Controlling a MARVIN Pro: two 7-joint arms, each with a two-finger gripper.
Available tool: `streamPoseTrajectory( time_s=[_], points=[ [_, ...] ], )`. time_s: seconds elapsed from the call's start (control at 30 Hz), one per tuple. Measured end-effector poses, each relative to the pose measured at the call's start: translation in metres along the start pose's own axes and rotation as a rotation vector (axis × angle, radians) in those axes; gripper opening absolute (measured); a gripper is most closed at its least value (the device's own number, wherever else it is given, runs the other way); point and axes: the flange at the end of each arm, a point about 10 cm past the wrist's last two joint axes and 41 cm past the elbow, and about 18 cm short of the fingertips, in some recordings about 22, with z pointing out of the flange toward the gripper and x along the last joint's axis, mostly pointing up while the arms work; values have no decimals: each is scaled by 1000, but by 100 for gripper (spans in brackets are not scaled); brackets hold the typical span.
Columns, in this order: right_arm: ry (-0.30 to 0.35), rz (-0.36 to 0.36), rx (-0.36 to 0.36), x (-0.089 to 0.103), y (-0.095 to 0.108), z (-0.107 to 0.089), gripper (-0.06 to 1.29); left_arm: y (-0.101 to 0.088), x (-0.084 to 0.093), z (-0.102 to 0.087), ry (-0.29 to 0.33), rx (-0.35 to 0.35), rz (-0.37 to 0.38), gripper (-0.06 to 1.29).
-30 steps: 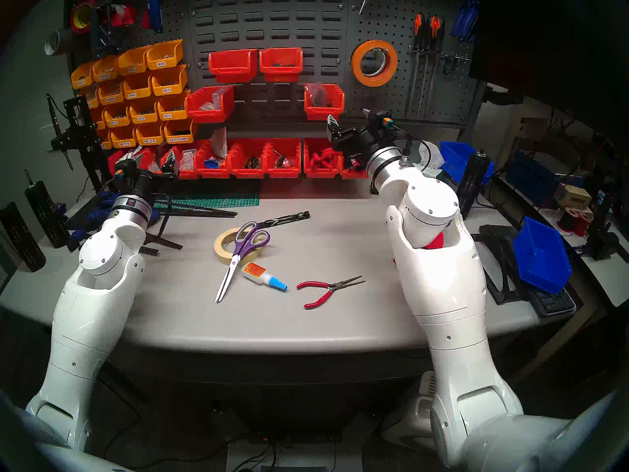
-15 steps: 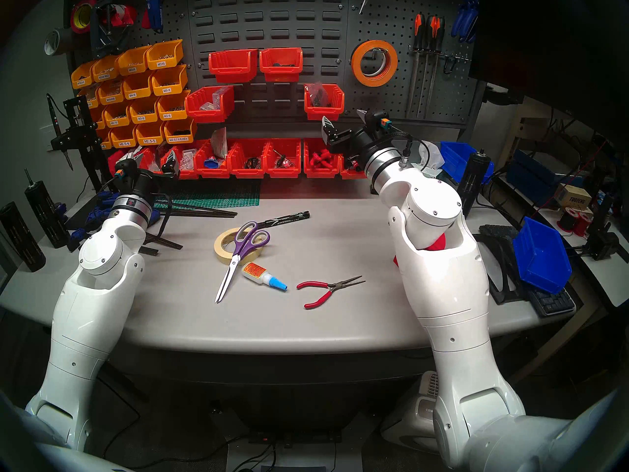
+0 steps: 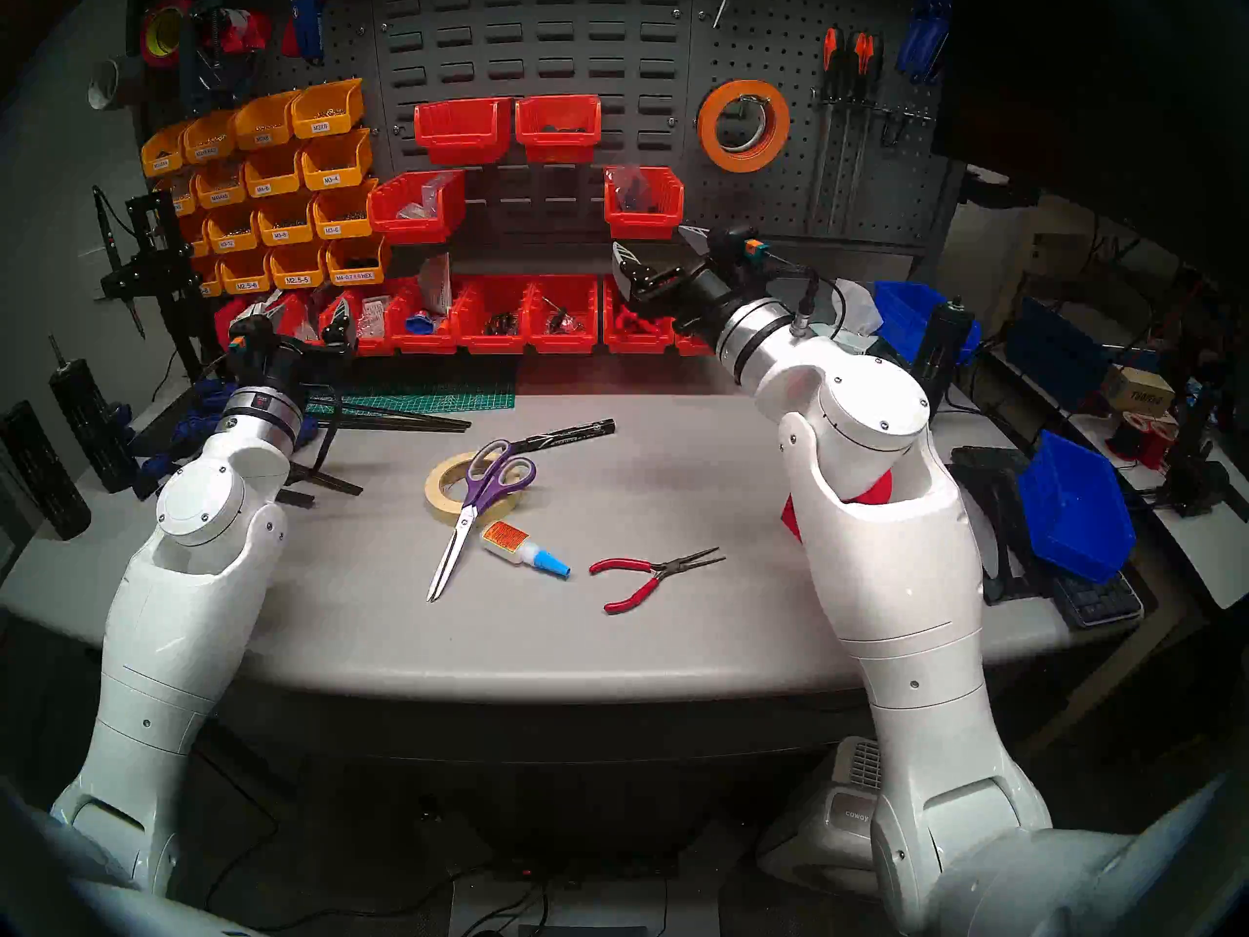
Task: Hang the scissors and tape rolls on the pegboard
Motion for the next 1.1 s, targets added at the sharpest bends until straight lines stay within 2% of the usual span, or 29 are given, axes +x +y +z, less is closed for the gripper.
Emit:
streamPoseTrajectory(
  time_s=[1.1],
  points=[
    [73, 116, 269, 19, -36, -13, 124, 0, 0, 0, 0, -2, 2, 123]
  ],
)
